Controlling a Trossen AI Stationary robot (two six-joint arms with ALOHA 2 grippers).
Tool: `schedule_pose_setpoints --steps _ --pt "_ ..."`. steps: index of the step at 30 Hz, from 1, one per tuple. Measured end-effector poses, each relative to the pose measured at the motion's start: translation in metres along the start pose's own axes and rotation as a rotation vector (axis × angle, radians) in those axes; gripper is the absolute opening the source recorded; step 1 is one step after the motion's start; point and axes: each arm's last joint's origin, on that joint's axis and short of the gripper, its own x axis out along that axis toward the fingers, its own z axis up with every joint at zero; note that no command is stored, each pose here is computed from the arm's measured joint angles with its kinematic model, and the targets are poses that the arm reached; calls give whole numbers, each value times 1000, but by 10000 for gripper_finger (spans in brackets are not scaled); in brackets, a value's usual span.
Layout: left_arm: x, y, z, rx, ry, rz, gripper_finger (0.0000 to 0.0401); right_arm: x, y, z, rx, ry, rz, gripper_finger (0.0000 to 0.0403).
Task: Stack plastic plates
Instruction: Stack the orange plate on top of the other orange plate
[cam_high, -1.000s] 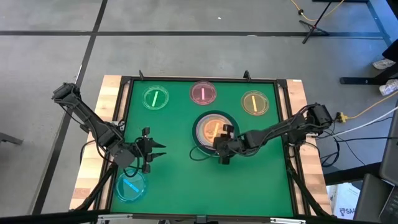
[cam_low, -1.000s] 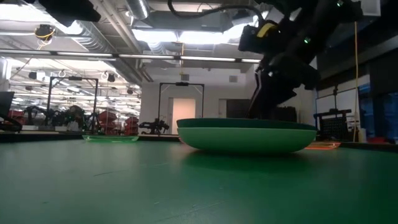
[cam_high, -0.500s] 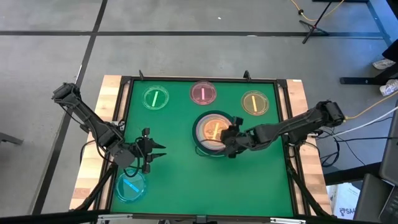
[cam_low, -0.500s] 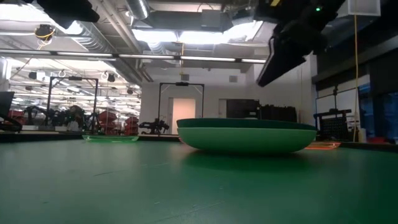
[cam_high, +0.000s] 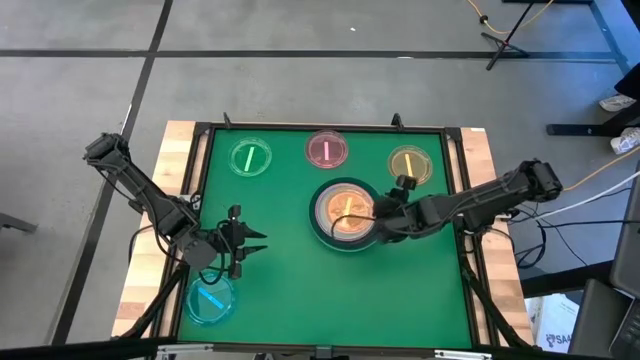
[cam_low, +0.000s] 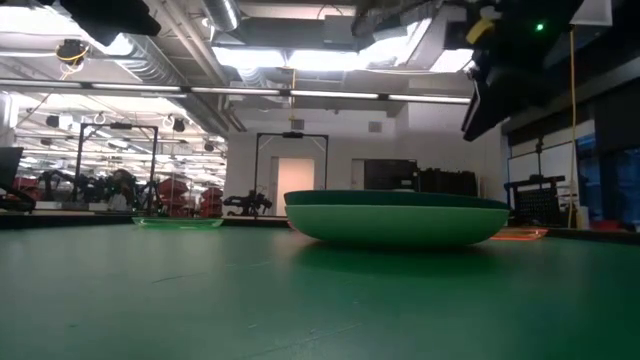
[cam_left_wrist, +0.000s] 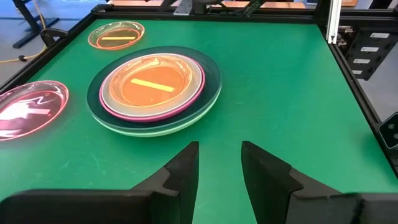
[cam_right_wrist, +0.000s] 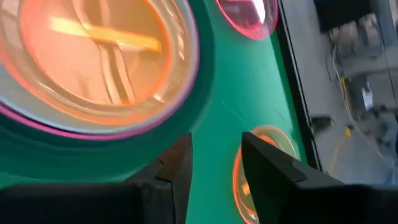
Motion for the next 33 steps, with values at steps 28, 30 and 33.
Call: schedule_pose_setpoints --steps 28,30,33 --pt "0 0 0 2 6 -9 114 115 -56 -59 181 360 152 133" --pt "0 0 0 2 6 -8 114 122 -59 -62 191 343 145 133" --pt "0 0 0 2 5 -8 114 132 -63 -66 221 308 144 133"
